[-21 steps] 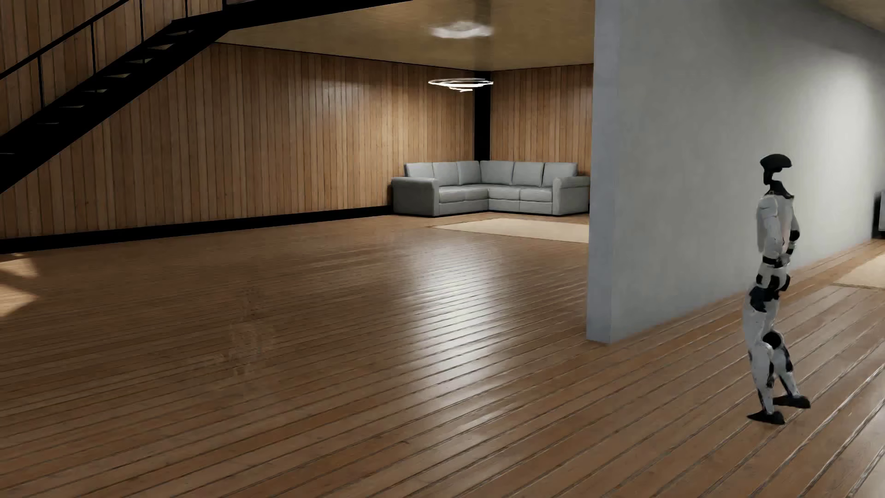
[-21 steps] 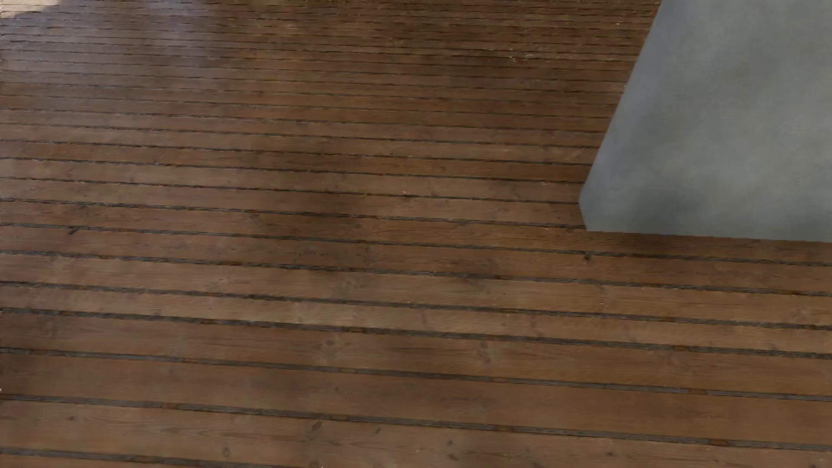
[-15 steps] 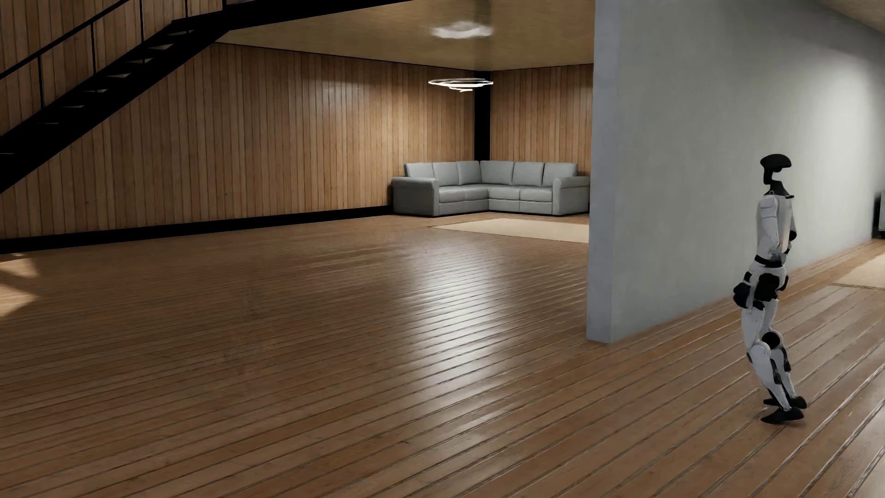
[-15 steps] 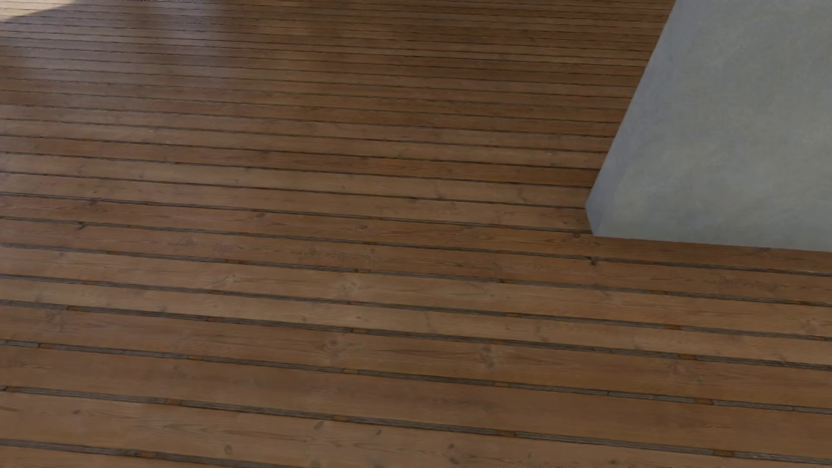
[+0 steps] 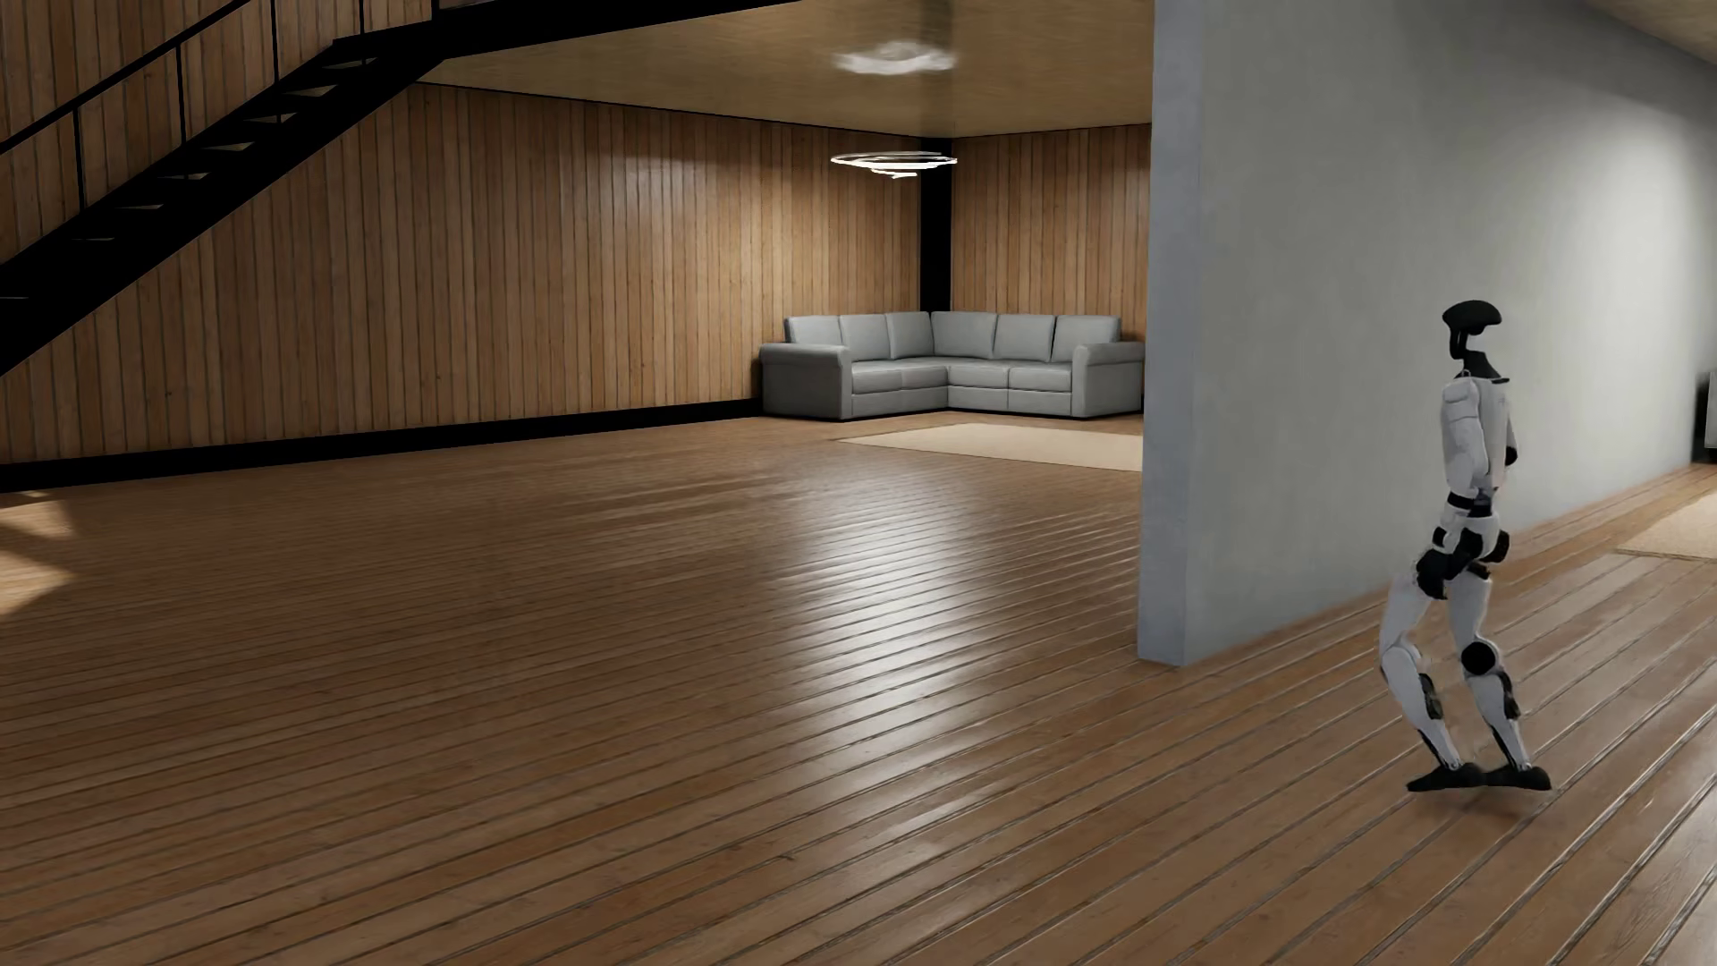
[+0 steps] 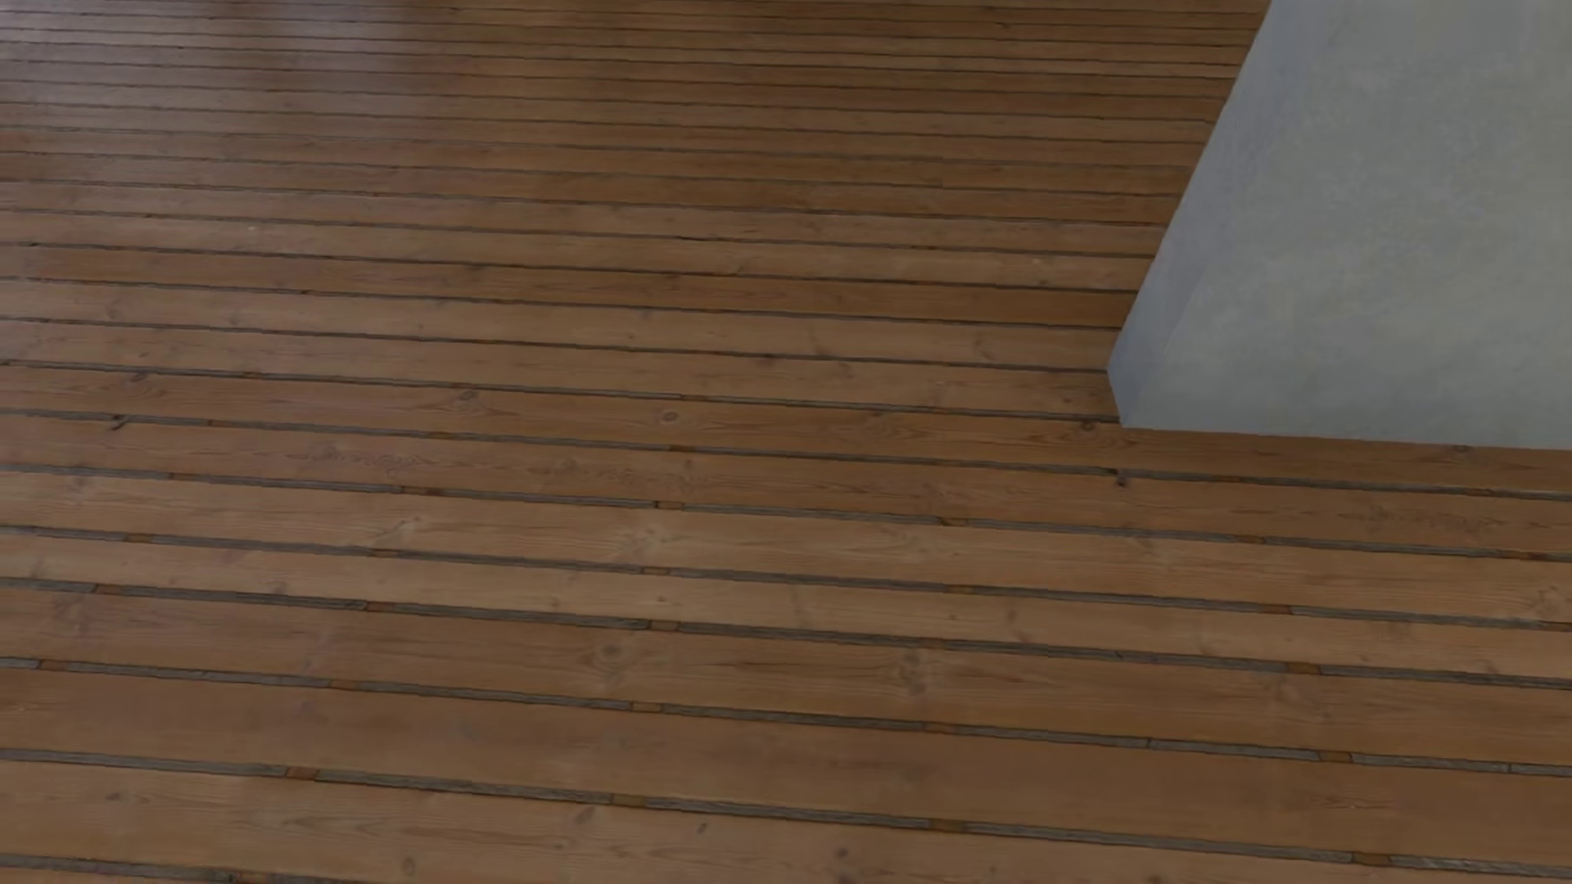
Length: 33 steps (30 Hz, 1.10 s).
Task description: Walk towards the sofa
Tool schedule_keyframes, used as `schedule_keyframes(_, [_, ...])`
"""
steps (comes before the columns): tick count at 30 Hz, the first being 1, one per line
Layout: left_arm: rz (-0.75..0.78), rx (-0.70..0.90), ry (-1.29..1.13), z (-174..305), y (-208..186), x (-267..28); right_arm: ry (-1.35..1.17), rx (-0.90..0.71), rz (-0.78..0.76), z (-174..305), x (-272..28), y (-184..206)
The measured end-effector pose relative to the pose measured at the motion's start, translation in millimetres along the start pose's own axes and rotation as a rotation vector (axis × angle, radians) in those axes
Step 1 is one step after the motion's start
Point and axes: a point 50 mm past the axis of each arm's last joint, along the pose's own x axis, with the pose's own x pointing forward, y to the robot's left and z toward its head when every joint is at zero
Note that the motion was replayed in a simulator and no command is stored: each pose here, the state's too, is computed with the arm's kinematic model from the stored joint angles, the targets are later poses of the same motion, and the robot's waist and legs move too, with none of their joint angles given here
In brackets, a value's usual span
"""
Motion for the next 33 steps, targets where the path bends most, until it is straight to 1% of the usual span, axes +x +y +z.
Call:
schedule_keyframes(6, [-0.013,0.012,0.164,-45,-4,-10,-0.056,0.007,-0.067,25,9,-26])
schedule_keyframes(9, [-0.008,0.012,0.193,-52,-2,-12,-0.032,-0.056,-0.028,19,8,-18])
schedule_keyframes(10, [-0.008,0.005,0.202,-54,-3,-12,0.009,0.004,-0.038,9,8,-15])
schedule_keyframes(11, [-0.007,0.017,0.202,-56,-1,-14,0.035,-0.041,0.008,1,7,-2])
schedule_keyframes(13, [-0.021,0.026,0.207,-54,-5,-12,0.091,-0.031,0.041,-20,-1,12])
schedule_keyframes(15, [-0.006,0.006,0.134,-33,-2,-5,0.101,-0.005,0.051,-26,-5,19])
schedule_keyframes(16, [-0.006,0.025,0.11,-26,1,-3,0.127,-0.025,0.07,-34,-7,23])
schedule_keyframes(19, [0.019,0.015,-0.017,8,9,2,0.157,0.07,0.045,-48,-16,28])
schedule_keyframes(20, [0.034,0.034,-0.058,19,17,3,0.171,0.037,0.068,-53,-19,32])
schedule_keyframes(24, [0.106,0.065,-0.19,60,47,4,0.21,0.049,0.089,-67,-27,42])
schedule_keyframes(26, [0.126,0.03,-0.181,58,52,4,0.225,0.037,0.102,-71,-30,45])
schedule_keyframes(29, [0.077,-0.004,-0.074,27,30,6,0.25,0.01,0.115,-75,-28,46])
schedule_keyframes(30, [0.053,0.026,-0.051,21,24,5,0.225,0.022,0.096,-68,-25,40])
schedule_keyframes(33, [0.021,0.041,-0.013,7,13,2,0.138,0.033,0.019,-40,-10,12])
